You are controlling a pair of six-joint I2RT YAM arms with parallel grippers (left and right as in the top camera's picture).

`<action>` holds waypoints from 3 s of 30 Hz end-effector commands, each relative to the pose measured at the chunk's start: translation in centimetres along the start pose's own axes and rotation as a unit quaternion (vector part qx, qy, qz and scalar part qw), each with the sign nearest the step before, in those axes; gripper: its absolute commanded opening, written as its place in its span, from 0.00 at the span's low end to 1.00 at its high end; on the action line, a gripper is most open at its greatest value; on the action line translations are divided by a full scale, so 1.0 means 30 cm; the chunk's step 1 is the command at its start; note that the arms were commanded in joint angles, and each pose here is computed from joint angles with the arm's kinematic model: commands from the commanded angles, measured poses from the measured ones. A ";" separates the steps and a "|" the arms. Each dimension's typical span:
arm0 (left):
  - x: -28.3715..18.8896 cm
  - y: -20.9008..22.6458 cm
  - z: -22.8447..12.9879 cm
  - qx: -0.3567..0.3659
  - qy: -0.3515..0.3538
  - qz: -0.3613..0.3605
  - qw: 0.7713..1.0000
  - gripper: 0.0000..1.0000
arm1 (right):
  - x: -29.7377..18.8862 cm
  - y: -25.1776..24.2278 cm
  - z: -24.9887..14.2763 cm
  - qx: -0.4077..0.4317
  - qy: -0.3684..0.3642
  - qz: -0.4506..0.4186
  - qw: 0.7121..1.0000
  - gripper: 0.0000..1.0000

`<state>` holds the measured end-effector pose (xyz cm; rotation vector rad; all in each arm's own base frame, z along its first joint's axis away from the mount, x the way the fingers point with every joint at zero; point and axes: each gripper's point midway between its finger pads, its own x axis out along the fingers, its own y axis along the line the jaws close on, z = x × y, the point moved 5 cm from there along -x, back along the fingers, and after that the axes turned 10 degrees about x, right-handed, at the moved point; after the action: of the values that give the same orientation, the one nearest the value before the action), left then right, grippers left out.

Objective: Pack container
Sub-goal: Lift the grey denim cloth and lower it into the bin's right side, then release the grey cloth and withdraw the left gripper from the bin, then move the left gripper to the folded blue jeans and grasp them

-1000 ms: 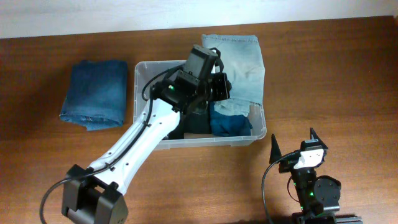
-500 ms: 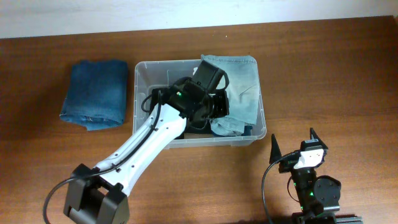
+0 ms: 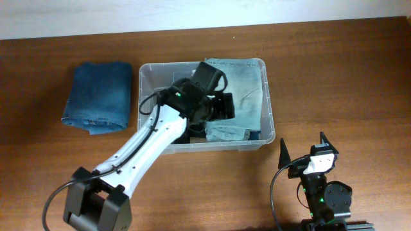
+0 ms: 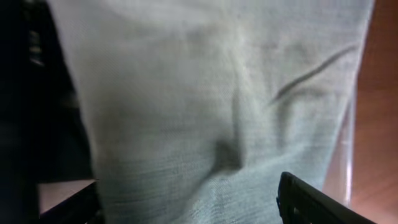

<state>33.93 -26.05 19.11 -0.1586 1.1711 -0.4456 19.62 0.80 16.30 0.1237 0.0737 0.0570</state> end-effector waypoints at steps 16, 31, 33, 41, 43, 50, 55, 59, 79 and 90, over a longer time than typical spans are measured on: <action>-0.201 -0.125 0.202 0.174 -0.202 -0.060 0.962 0.01 | 0.000 -0.001 -0.005 0.005 0.000 0.002 1.000 0.98; 0.369 -0.134 0.067 0.243 -0.090 -0.036 0.965 0.01 | 0.000 -0.001 -0.005 0.005 0.000 0.002 1.000 0.98; 0.373 -0.131 0.062 0.242 -0.086 -0.035 0.966 0.01 | 0.000 -0.001 -0.005 0.005 0.000 0.002 1.000 0.98; 0.108 -0.222 0.152 0.249 -0.154 -0.057 0.955 0.00 | 0.000 -0.001 -0.005 0.005 0.000 0.002 1.000 0.98; 0.041 -0.221 0.137 0.248 -0.147 -0.054 0.956 0.00 | 0.000 -0.001 -0.005 0.005 0.000 0.002 1.000 0.98; 0.155 -0.105 -0.026 0.234 -0.004 0.002 0.972 0.01 | 0.000 -0.001 -0.005 0.005 0.000 0.002 1.000 0.98; 0.273 -0.073 -0.114 0.235 0.063 0.018 0.970 0.01 | 0.000 -0.001 -0.005 0.005 0.000 0.002 1.000 0.98; 0.184 -0.095 -0.022 0.226 0.019 0.010 0.974 0.00 | 0.000 -0.001 -0.005 0.005 0.000 0.002 1.000 0.99; -0.730 0.757 0.227 -0.078 -0.181 0.289 0.937 0.06 | 0.000 -0.001 -0.005 0.005 0.000 0.002 1.000 0.98; -0.854 1.137 0.138 -0.192 -0.183 0.366 0.892 0.75 | 0.000 -0.001 -0.005 0.005 0.000 0.002 1.000 0.98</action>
<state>37.73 13.23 32.34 -0.1208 0.8145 0.4445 19.62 0.80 16.31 0.1244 0.0733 0.0570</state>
